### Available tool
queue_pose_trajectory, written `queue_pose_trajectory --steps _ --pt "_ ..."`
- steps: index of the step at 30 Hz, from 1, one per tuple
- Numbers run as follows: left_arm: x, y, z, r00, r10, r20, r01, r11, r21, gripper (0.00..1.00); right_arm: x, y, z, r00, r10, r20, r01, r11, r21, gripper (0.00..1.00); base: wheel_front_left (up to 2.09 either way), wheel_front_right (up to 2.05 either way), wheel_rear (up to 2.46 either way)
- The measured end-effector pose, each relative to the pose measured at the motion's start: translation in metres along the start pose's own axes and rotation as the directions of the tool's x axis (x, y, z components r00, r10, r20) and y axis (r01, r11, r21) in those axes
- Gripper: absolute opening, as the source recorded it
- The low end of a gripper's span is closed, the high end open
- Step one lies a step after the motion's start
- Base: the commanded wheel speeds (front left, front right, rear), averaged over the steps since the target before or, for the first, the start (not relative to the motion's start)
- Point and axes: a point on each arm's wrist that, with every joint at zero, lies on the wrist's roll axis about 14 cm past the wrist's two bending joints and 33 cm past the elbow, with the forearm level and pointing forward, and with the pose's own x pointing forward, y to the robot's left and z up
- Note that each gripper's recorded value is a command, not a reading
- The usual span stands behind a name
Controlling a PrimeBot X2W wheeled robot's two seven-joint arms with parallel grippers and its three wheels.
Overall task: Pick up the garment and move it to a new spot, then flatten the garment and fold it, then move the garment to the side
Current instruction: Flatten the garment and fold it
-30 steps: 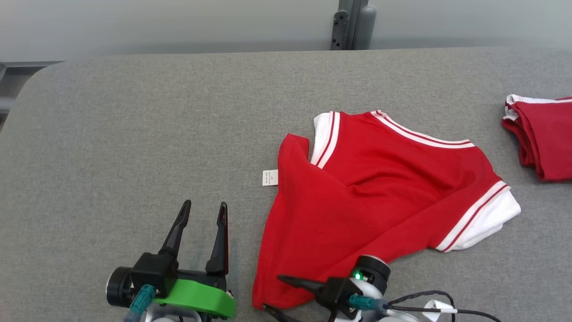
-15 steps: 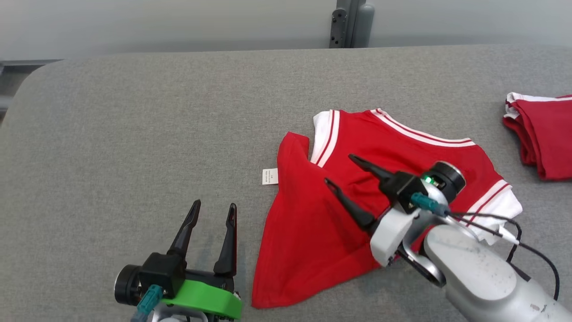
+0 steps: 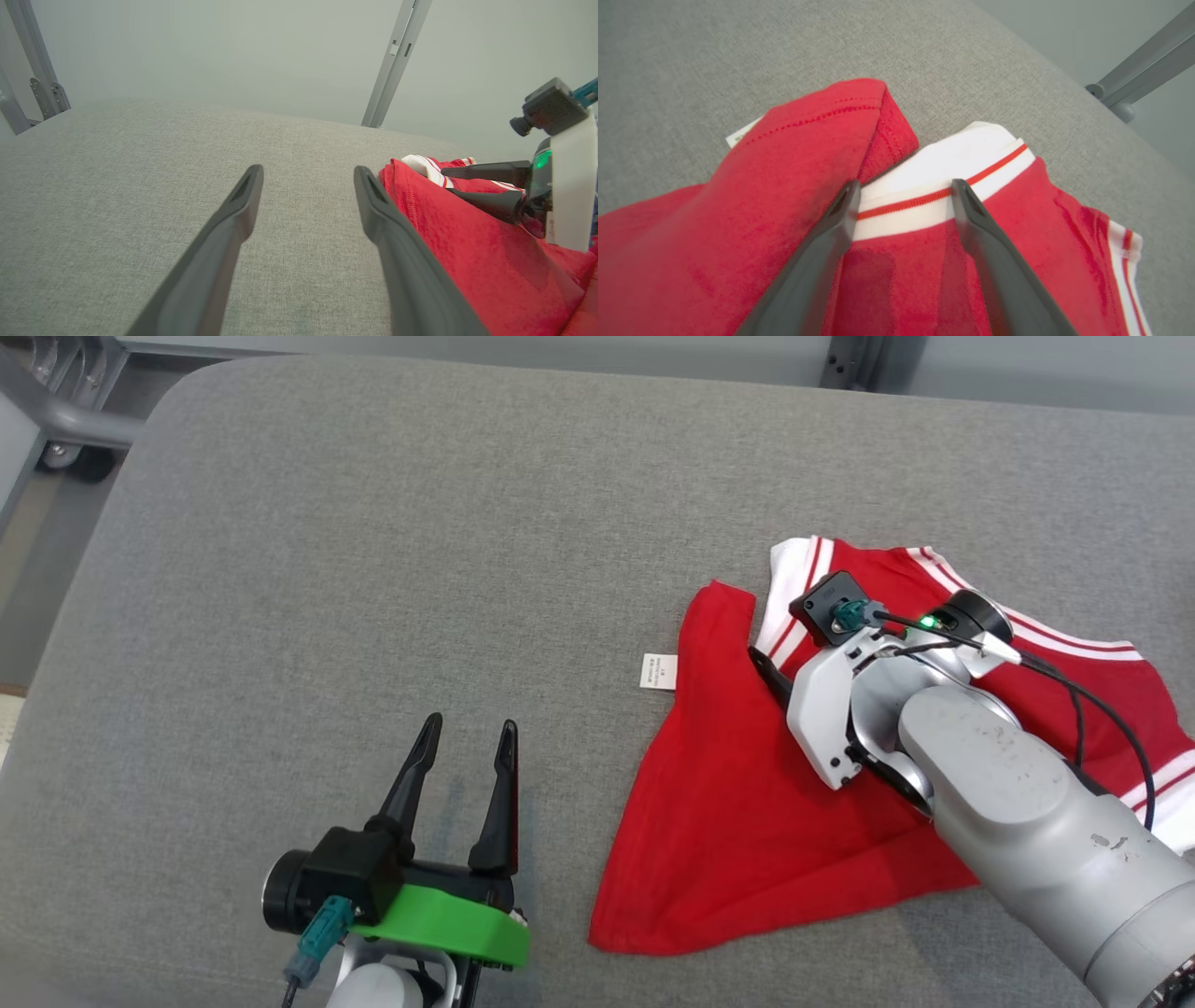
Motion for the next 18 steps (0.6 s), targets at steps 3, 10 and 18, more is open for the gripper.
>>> queue_pose_trajectory --steps 3,10,18 --pt "-0.002 0.007 -0.002 1.000 0.029 -0.007 -0.029 1.000 0.001 1.00 0.011 0.002 -0.020 0.993 0.023 -0.118 -0.025 1.000 -0.009 1.00 0.00 0.00 0.00" --pt "-0.002 0.017 -0.006 0.998 0.064 -0.021 -0.064 0.998 0.002 1.00 0.028 -0.004 -0.024 0.981 0.041 -0.191 -0.042 0.999 -0.001 0.00 0.00 0.00 0.00" --pt "0.003 0.019 -0.009 0.997 0.070 -0.031 -0.070 0.998 -0.004 1.00 0.043 -0.043 0.023 0.999 -0.039 -0.016 0.040 0.997 0.066 0.00 0.00 0.00 0.00"
